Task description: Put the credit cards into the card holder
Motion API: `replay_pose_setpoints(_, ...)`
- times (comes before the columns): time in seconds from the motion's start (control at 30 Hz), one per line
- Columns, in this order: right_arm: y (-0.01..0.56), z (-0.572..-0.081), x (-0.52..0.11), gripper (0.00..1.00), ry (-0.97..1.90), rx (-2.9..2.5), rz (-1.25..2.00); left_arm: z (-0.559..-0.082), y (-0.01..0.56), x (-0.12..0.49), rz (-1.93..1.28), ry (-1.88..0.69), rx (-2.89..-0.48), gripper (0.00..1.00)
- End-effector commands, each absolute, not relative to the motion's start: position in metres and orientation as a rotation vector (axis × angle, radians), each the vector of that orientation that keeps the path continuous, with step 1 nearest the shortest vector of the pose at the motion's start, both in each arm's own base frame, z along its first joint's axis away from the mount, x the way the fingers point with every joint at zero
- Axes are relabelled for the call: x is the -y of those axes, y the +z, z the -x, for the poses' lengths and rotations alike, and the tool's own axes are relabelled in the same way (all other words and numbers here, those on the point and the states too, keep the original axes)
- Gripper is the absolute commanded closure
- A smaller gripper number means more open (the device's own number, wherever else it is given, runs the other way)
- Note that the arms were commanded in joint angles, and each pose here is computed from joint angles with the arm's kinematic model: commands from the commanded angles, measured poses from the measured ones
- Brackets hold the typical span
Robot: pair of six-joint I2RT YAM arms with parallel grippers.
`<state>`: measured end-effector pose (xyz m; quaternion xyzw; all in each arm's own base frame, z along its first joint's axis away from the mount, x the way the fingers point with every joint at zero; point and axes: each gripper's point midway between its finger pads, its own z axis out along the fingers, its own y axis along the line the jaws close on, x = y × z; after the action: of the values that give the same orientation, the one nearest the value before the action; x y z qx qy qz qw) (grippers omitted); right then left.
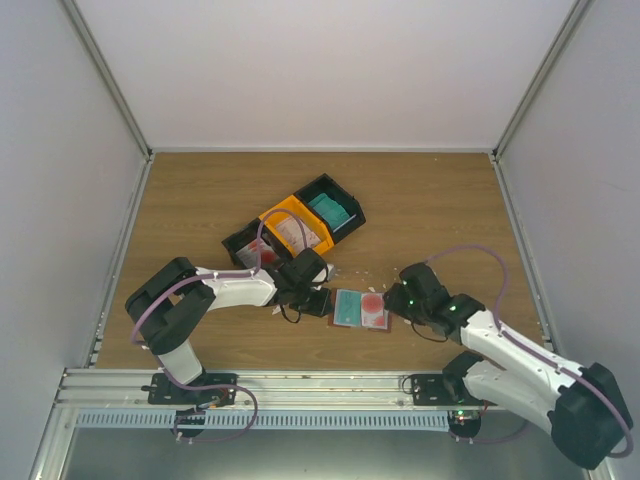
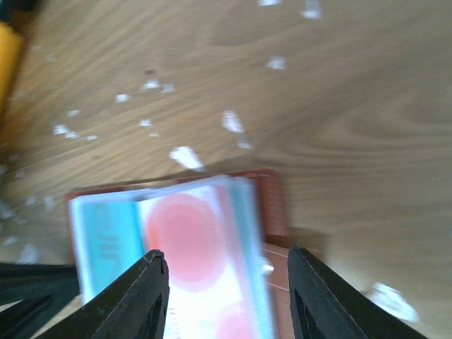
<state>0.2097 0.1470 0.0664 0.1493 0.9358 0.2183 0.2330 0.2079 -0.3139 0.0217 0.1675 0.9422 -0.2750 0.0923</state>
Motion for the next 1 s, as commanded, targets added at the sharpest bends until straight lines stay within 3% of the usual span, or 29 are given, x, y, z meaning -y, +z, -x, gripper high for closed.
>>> replay_pose_setpoints(0.0, 0.051, -0.191, -0.090, 0.54, 0.278, -2.568, -0.637, -0.209, 0.029, 0.316, -0.504, -0.821, -2.774, 0.84)
replay_pose_setpoints(0.27, 0.031, -0.193, -0.112, 0.64, 0.447, -2.619, -0.552, -0.208, 0.028, 0.316, -0.512, -0.825, -2.778, 0.84)
replay_pose_setpoints(0.6, 0.027, -0.201, -0.131, 0.69, 0.654, -2.602, -0.444, -0.204, 0.023, 0.316, -0.517, -0.827, -2.797, 0.84)
replay_pose_setpoints(0.97, 0.032, -0.196, -0.134, 0.99, 0.676, -2.634, -0.401, -0.204, 0.023, 0.319, -0.515, -0.842, -2.797, 0.85)
